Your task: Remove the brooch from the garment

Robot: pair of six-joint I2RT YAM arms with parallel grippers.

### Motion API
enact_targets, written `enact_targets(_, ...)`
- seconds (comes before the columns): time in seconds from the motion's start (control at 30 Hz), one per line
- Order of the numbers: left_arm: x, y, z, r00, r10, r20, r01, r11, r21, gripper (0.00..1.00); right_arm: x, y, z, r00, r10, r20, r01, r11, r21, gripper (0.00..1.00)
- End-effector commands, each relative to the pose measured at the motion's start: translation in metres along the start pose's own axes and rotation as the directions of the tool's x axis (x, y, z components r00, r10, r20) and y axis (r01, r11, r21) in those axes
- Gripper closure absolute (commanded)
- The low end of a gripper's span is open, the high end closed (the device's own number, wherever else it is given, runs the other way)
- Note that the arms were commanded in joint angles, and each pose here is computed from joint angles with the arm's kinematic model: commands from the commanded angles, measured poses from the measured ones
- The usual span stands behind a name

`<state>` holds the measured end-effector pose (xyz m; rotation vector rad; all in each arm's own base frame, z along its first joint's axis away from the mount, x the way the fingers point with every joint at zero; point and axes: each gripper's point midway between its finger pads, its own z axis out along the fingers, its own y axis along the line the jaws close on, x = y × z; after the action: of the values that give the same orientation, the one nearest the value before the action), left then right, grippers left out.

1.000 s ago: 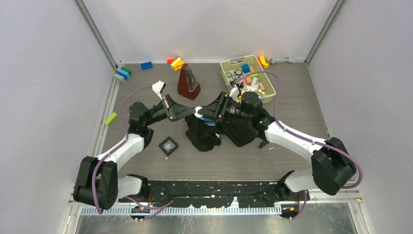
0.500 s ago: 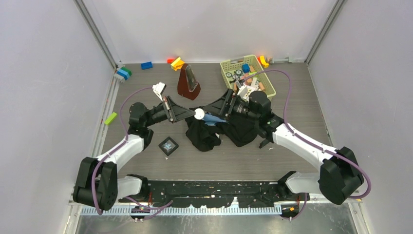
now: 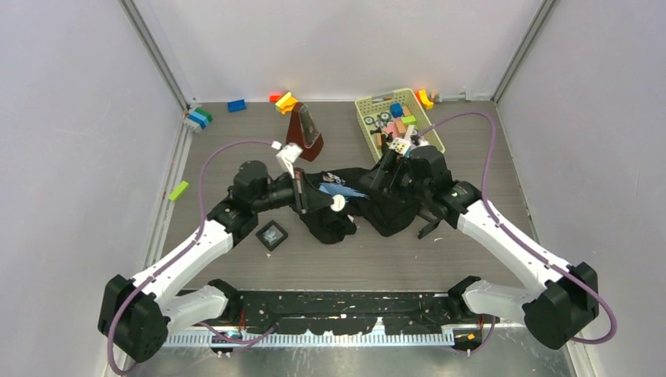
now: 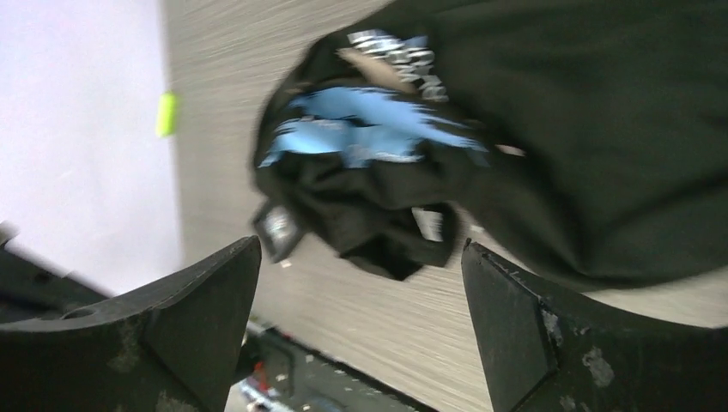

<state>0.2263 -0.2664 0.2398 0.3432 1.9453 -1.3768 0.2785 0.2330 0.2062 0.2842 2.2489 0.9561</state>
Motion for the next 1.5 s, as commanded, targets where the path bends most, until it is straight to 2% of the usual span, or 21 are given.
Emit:
enact_targets(0.0,0.029,0.040,0.010,0.971,0.166,-0.170,-0.202,0.954,-0.223,1.00,-0.032,-0.074,-0.056,0.982,-0.112,0.152,0.033,0.895,0.445,0.04)
enact_targets(0.03,0.036,0.045,0.015,0.965,0.162,-0.207,-0.210,0.949,-0.234,1.00,-0.029,-0.089,-0.069,0.982,-0.117,0.145,0.027,0.859,0.511,0.03)
enact_targets(0.07,0.044,0.052,0.021,0.958,0.145,-0.248,-0.209,0.945,-0.253,1.00,-0.034,-0.101,-0.078,0.974,-0.123,0.188,-0.006,0.823,0.568,0.02)
enact_targets(0.17,0.069,0.095,0.027,0.937,0.015,-0.349,-0.166,0.899,-0.406,1.00,-0.030,-0.131,-0.106,0.962,-0.107,0.251,-0.094,0.734,0.673,0.09)
enact_targets(0.23,0.076,0.120,0.030,0.933,-0.037,-0.358,-0.138,0.882,-0.451,1.00,-0.028,-0.144,-0.116,0.956,-0.117,0.269,-0.114,0.697,0.708,0.12)
enact_targets(0.37,0.072,0.178,0.033,0.941,-0.206,-0.268,0.037,0.851,-0.524,1.00,-0.025,-0.166,-0.126,0.958,-0.114,0.262,-0.133,0.632,0.764,0.13)
enact_targets(0.43,0.056,0.212,0.023,0.944,-0.277,-0.180,0.114,0.786,-0.608,1.00,-0.017,-0.176,-0.123,0.967,-0.083,0.241,-0.139,0.621,0.771,0.13)
enact_targets(0.5,0.035,0.231,0.017,0.962,-0.261,-0.081,0.141,0.727,-0.672,1.00,-0.006,-0.184,-0.112,0.972,-0.039,0.230,-0.153,0.638,0.755,0.14)
enact_targets(0.57,0.013,0.222,0.019,0.982,-0.178,-0.058,0.094,0.735,-0.671,1.00,0.003,-0.191,-0.101,0.975,-0.001,0.224,-0.169,0.655,0.737,0.15)
enact_targets(0.67,-0.003,0.189,0.026,0.994,-0.013,-0.110,-0.060,0.768,-0.638,1.00,0.007,-0.197,-0.090,0.975,0.017,0.220,-0.177,0.658,0.732,0.18)
enact_targets(0.77,0.004,0.151,0.028,0.974,0.120,-0.190,-0.211,0.775,-0.595,1.00,0.010,-0.200,-0.083,0.978,0.038,0.204,-0.178,0.658,0.732,0.22)
enact_targets(0.87,0.012,0.121,0.022,0.950,0.229,-0.210,-0.309,0.771,-0.557,1.00,0.014,-0.205,-0.074,0.980,0.059,0.191,-0.183,0.649,0.739,0.30)
enact_targets(0.97,0.017,0.102,0.013,0.946,0.269,-0.182,-0.325,0.794,-0.515,1.00,0.017,-0.208,-0.067,0.979,0.072,0.190,-0.190,0.651,0.734,0.40)
enact_targets(1.07,0.022,0.089,0.012,0.941,0.289,-0.175,-0.337,0.827,-0.449,1.00,0.020,-0.211,-0.062,0.979,0.086,0.182,-0.194,0.651,0.734,0.56)
enact_targets(1.13,0.027,0.084,0.014,0.936,0.300,-0.183,-0.350,0.841,-0.413,1.00,0.021,-0.212,-0.060,0.982,0.087,0.170,-0.185,0.647,0.739,0.63)
enact_targets(1.23,0.035,0.076,0.018,0.924,0.329,-0.196,-0.379,0.856,-0.352,1.00,0.023,-0.214,-0.061,0.986,0.078,0.147,-0.163,0.635,0.755,0.67)
enact_targets(1.3,0.038,0.070,0.020,0.917,0.347,-0.196,-0.394,0.863,-0.315,1.00,0.026,-0.214,-0.064,0.991,0.080,0.107,-0.133,0.626,0.768,0.76)
enact_targets(1.37,0.041,0.064,0.021,0.910,0.367,-0.191,-0.409,0.868,-0.282,1.00,0.032,-0.210,-0.068,0.995,0.093,0.048,-0.095,0.625,0.775,0.90)
enact_targets(1.47,0.045,0.054,0.021,0.899,0.403,-0.173,-0.435,0.870,-0.232,1.00,0.041,-0.196,-0.077,0.991,0.118,-0.060,-0.031,0.643,0.766,0.95)
